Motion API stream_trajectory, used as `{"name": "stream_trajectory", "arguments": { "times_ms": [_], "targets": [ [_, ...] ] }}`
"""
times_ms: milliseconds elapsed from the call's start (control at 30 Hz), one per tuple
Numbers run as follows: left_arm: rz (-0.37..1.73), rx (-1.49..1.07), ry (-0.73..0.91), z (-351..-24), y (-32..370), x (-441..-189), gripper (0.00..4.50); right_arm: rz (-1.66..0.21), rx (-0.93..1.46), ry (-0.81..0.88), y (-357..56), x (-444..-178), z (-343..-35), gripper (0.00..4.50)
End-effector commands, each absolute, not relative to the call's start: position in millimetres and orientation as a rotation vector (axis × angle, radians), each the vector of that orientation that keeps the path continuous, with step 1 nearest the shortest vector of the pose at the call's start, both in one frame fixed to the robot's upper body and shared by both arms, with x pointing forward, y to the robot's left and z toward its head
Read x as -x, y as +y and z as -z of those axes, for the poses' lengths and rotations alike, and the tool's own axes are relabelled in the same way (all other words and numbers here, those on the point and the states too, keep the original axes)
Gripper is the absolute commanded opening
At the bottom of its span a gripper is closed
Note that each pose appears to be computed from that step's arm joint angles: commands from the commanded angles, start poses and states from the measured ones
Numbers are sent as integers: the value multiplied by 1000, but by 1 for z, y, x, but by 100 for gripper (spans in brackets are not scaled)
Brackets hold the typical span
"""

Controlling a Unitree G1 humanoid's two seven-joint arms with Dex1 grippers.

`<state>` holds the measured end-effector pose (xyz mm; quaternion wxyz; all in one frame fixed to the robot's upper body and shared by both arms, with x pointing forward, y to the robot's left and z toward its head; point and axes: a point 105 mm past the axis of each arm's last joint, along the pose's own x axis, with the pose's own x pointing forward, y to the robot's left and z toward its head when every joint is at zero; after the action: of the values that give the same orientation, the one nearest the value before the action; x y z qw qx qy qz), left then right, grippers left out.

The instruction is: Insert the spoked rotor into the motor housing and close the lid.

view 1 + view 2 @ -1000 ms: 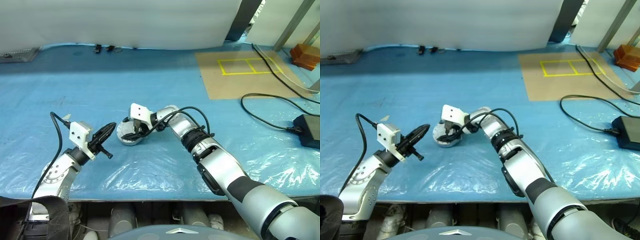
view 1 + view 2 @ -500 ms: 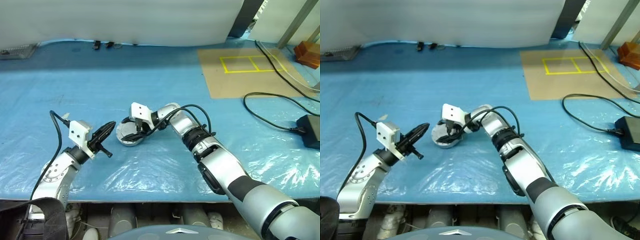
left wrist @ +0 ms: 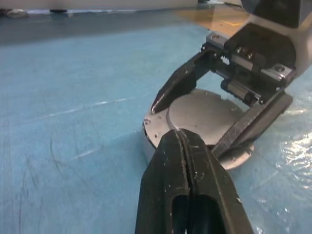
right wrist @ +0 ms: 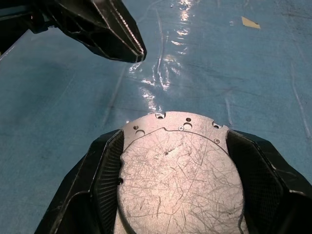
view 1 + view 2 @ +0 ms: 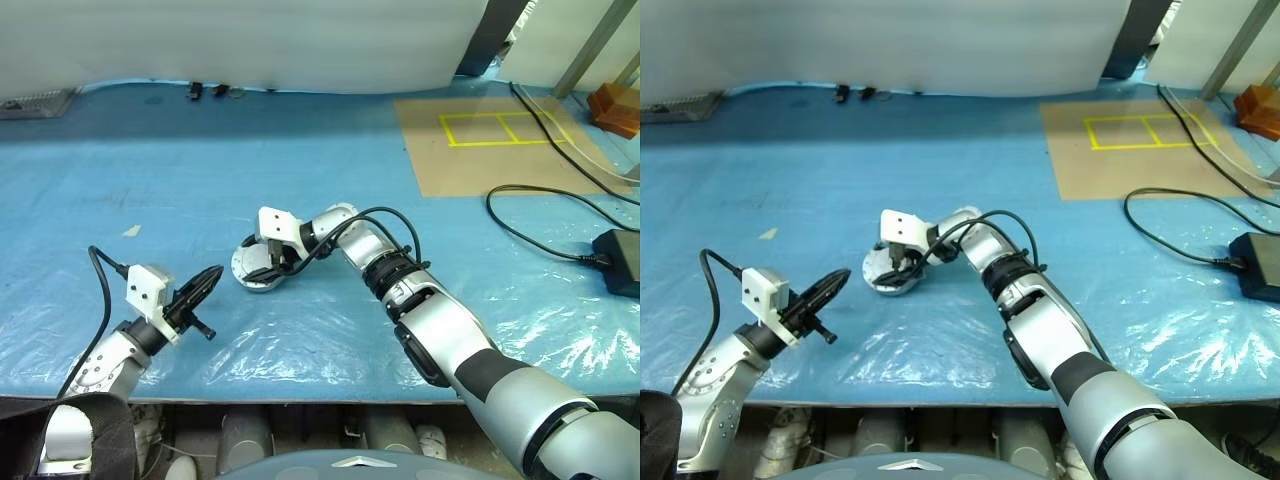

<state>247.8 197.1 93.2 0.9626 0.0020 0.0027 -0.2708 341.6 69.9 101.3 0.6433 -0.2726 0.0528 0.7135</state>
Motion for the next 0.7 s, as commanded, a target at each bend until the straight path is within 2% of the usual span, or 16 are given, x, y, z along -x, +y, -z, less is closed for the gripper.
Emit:
{"name": "stream_trajectory", "arguments": {
  "times_ms": [33,367,700],
  "targets": [
    [551,-49,-48,-107,202,-241,0,-1642,641,87,73,-344,-115,302],
    [554,-102,-82,-109,204,-233,0,-1655,626,146,70,-346,-112,302],
    [555,-96,-70,-99,201,-225,0,-1651,599,204,71,-340,-90,302]
  ]
}}
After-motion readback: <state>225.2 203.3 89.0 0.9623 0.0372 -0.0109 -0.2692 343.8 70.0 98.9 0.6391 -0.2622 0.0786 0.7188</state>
